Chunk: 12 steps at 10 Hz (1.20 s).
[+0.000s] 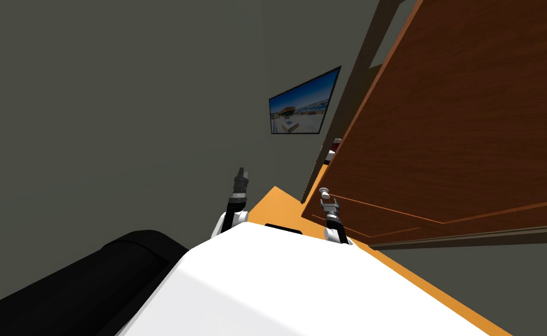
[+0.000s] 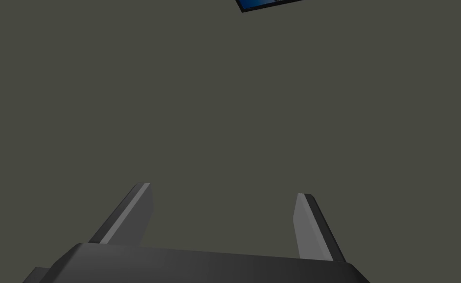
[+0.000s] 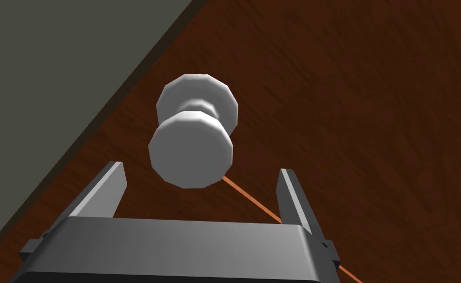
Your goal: Pull the door open
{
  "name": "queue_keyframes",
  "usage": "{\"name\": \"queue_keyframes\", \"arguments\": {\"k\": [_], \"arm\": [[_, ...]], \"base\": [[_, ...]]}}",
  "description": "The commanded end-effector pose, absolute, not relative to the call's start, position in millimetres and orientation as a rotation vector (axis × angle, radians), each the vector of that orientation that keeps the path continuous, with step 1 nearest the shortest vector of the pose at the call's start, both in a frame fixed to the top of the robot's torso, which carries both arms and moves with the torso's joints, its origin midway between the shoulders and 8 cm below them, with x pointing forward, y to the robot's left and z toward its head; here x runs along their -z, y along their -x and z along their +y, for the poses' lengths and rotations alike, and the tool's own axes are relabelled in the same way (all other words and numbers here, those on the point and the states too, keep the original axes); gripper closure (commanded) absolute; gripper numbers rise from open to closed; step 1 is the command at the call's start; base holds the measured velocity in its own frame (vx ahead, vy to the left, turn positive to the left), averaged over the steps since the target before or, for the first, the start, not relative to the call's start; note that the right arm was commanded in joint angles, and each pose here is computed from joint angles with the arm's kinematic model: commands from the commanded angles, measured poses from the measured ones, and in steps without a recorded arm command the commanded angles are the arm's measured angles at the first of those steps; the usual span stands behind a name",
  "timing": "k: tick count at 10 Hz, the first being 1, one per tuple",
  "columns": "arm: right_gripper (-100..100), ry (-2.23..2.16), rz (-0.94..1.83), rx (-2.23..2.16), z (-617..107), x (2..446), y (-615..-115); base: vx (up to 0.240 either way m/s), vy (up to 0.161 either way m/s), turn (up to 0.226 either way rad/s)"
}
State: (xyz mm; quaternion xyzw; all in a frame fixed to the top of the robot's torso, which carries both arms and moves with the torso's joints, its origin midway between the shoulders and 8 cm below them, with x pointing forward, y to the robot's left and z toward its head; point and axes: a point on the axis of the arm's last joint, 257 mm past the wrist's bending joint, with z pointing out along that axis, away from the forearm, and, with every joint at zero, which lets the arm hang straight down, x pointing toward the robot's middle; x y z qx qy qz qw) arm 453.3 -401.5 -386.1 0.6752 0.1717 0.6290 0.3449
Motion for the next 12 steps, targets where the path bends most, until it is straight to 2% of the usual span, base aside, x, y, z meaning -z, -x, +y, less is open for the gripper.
{"name": "queue_keyframes", "arguments": {"k": [1,12], "arm": [[-100,-1.786,0.388,-1.676,-398.2,386.5,-455.1],[-100,-1.957,0.038,-1.902,-377.7,389.3,-467.0]], "base": [[-0.055,-0.013,0.03],[-0.059,-0.015,0.026]]}}
